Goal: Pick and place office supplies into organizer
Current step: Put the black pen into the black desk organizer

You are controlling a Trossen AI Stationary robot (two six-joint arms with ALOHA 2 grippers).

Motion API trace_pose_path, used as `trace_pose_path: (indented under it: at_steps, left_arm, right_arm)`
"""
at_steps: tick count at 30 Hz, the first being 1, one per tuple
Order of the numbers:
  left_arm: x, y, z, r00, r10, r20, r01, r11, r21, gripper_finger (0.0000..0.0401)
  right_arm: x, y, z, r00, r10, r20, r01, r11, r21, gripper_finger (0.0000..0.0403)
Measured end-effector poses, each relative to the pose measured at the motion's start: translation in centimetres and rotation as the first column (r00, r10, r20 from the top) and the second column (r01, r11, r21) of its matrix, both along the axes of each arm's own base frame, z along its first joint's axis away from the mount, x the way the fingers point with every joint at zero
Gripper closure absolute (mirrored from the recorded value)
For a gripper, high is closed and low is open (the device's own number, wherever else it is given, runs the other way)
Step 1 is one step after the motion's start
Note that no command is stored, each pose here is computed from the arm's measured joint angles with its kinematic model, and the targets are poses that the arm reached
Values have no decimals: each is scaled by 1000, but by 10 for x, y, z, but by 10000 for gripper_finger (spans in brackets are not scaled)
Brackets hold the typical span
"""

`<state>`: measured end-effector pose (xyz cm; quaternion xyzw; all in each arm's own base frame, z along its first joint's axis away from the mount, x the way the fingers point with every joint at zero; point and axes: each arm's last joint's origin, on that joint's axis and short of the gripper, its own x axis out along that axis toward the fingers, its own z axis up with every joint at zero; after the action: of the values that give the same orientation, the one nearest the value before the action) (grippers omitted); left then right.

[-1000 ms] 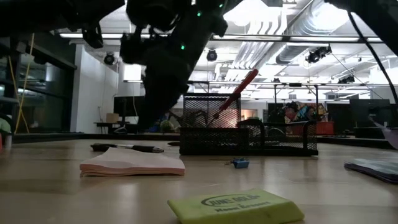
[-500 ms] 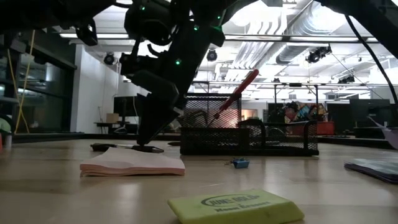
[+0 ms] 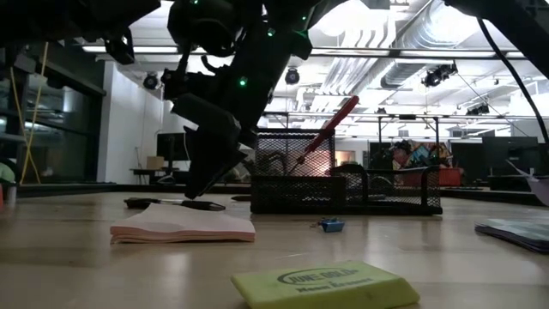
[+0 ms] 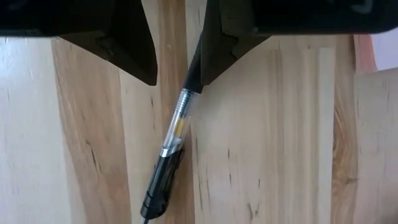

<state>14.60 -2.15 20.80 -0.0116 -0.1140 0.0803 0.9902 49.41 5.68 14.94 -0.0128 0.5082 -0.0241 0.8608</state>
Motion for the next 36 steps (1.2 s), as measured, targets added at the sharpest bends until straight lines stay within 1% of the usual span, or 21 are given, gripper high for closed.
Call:
trace_pose_path:
  at_steps: [2,7,11,16,23,27,32,33,36]
  left_arm:
    - [0,0,0,1000,0,0,0,1000,0,384]
    - [0,0,0,1000,0,1,0,1000,0,384]
    - [0,0,0,1000,0,1,0,1000,-1,384]
    - [0,0,0,1000,0,1,0,1000,-2,384]
    - [0,0,0,1000,-1,1,1,1000,-3,384]
    - [0,0,0,1000,-1,-1,1,1000,-3,384]
    - [0,0,-1,1000,0,-9,0,1000,0,384]
    - [0,0,-1,1000,-1,-9,1,1000,-1,384]
    - [0,0,-1,1000,0,-9,0,1000,-1,384]
  right_arm:
    - [0,2,0,1000,-3,3,3,1000,7,288]
    - [1,3,1,1000,-15,12,14,998,61,288]
    - [1,2,1,999,-35,15,35,999,34,288]
    - [3,3,-13,1000,-17,-5,18,999,49,288]
    - [3,1,-14,999,-41,-8,41,999,18,293]
    - [3,1,-14,999,-40,-8,41,999,20,318]
    - [3,2,-14,1000,-26,-7,26,1000,11,385]
    - [3,2,-14,1000,-22,-3,22,1000,5,391]
    - [5,1,-14,999,-28,17,28,1000,-11,383]
